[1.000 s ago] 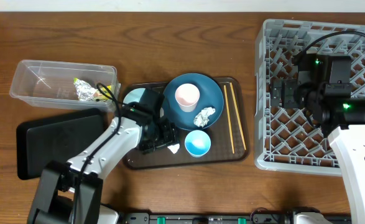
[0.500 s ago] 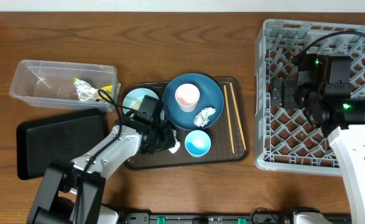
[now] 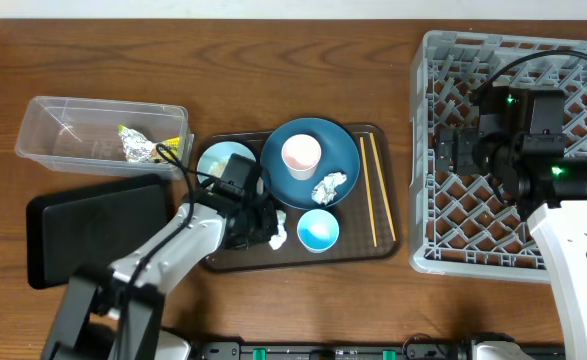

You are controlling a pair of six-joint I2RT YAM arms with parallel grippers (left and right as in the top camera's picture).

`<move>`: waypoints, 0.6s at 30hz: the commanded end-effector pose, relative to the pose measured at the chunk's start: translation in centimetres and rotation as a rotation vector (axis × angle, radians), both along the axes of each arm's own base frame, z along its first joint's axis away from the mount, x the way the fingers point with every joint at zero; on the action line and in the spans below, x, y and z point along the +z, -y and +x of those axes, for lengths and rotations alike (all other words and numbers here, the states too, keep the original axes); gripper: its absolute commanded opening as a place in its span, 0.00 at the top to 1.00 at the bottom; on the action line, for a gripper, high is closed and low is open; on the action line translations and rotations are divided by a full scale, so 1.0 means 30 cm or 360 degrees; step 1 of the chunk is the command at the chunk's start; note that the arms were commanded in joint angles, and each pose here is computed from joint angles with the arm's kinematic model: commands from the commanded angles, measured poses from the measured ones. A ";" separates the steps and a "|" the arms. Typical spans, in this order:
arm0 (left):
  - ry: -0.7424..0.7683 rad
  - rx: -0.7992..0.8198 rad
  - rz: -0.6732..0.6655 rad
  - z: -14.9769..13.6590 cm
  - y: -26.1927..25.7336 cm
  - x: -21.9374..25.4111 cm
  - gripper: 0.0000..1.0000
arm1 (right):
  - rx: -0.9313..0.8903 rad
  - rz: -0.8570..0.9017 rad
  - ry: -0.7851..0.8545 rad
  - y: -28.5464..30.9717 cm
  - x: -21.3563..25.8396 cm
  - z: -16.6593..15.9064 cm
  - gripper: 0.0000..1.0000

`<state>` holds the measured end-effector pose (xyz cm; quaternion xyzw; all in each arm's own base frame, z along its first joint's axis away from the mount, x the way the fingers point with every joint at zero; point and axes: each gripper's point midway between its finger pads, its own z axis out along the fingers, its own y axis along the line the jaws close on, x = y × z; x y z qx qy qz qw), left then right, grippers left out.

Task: Sort waste into correct bins and load items into the dishwasher rack
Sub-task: 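Carry the tissue with the left gripper and release into the clear bin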

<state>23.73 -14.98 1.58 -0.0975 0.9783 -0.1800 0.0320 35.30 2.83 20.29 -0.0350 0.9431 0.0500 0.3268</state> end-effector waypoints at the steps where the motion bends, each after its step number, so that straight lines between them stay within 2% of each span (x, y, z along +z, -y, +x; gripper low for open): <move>1: 0.0182 0.0029 0.0122 0.051 -0.060 0.106 0.94 | -0.0006 0.0006 0.0030 -0.006 0.028 0.011 0.01; 6: 0.0545 0.0138 0.0329 0.151 -0.223 0.298 0.94 | -0.0006 0.0007 0.0038 -0.006 0.030 0.014 0.01; 12: 0.0893 0.0565 0.0682 0.261 -0.527 0.471 0.94 | -0.0006 0.0006 0.0035 -0.006 0.029 0.013 0.01; 18: 0.1090 0.0823 0.0759 0.389 -0.716 0.523 0.94 | -0.0005 0.0007 0.0036 -0.007 0.029 0.013 0.01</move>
